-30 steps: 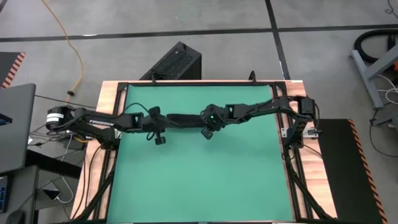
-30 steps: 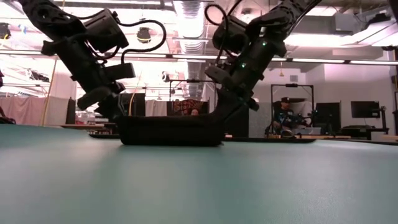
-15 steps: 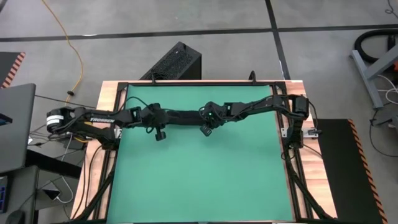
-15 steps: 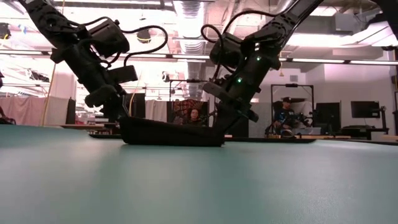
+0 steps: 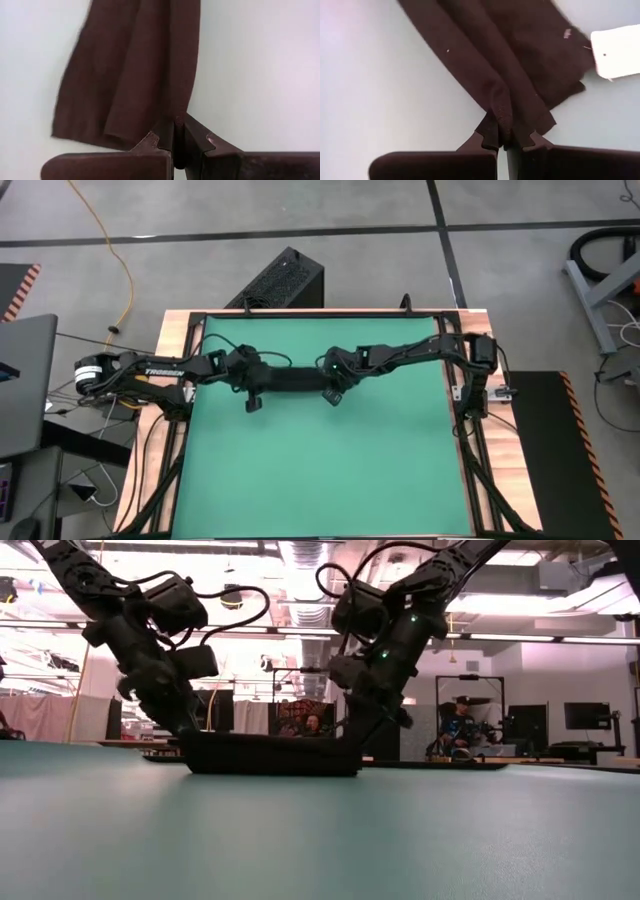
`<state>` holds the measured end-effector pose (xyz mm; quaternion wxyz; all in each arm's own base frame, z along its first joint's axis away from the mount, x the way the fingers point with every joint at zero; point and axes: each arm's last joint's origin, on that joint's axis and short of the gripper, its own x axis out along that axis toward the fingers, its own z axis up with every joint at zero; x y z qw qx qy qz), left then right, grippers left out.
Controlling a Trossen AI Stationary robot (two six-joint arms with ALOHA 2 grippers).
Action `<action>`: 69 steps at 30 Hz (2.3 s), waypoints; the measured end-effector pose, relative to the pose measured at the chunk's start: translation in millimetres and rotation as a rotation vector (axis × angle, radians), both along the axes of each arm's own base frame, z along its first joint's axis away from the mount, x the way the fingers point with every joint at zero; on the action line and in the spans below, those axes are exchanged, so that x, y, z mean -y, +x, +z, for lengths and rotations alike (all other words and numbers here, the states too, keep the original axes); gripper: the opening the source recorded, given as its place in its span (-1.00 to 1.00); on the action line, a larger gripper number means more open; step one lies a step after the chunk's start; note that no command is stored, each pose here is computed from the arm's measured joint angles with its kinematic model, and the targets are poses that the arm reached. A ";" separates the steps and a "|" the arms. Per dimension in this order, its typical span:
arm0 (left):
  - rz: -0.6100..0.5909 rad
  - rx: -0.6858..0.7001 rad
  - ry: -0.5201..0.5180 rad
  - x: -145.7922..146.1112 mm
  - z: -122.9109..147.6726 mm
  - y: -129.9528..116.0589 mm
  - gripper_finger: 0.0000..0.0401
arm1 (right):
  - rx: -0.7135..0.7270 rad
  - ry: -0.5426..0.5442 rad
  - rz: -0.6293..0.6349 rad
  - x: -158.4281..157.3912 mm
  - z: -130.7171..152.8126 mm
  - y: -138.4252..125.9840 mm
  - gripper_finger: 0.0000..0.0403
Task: Roll towel
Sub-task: Roll the black towel
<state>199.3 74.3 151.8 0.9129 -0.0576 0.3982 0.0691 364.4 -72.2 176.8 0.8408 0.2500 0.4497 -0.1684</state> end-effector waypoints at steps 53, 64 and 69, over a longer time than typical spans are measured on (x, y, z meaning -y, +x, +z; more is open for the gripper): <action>-0.011 -0.007 -0.199 -10.8 -15.0 2.8 -1.00 | 0.047 0.240 -0.039 32.2 4.2 -24.3 -0.91; -0.012 -0.008 -0.257 -20.9 -24.1 2.0 -1.00 | 0.064 0.284 -0.113 56.0 4.7 -32.6 -0.91; -0.024 -0.003 -0.287 -19.8 -24.4 2.0 -1.00 | 0.067 0.294 -0.074 53.5 4.9 -32.1 -0.91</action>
